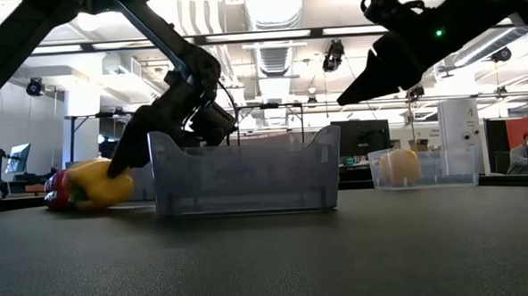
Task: Sort produce into baskets
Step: Put the yellow bell pepper into the transparent bin
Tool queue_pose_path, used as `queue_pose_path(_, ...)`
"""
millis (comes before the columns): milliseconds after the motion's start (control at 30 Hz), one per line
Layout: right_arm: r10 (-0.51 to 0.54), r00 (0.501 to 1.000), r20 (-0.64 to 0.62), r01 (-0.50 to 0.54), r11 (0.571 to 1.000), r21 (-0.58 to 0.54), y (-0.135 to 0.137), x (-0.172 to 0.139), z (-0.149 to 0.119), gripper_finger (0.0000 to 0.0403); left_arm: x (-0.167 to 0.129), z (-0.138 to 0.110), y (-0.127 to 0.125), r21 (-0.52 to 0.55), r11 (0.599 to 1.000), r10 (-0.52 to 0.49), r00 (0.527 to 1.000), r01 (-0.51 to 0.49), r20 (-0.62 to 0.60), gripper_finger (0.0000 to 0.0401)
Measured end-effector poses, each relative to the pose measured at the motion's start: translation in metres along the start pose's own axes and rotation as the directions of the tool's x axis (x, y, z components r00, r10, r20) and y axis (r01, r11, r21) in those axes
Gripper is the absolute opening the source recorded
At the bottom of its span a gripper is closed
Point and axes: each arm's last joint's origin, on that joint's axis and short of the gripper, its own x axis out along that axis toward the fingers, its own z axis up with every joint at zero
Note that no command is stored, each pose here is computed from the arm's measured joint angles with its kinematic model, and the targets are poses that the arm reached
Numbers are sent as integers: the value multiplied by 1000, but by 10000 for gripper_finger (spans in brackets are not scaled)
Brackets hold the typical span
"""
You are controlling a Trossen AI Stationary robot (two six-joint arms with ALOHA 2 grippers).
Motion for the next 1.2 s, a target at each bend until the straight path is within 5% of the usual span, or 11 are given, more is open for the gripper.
queue_pose_path(267,12,1000,-8,-13,999,-31,4,6,-3,374,-38,-13,-5,-29,999,43,962,-37,269,372)
queue_pose_path(500,-17,999,-42,15,999,-39,6,25,-12,374,-62,-81,-7,-192,977,146,949,-93,281,372)
queue_pose_path(667,-45,997,-69,42,998,-48,7,40,-21,374,-47,-113,-7,-256,965,140,931,-52,337,372)
queue_pose_path(933,-48,998,-42,46,997,-55,8,44,-20,374,1,-128,1,-356,934,173,911,-31,373,359)
queue_pose_path(1067,-56,998,-37,54,997,-63,7,43,-18,374,6,-130,-2,-335,942,170,894,-24,415,316)
queue_pose_path(1200,-57,998,-42,54,996,-68,7,43,-19,374,8,-133,-11,-292,956,165,891,-39,422,227)
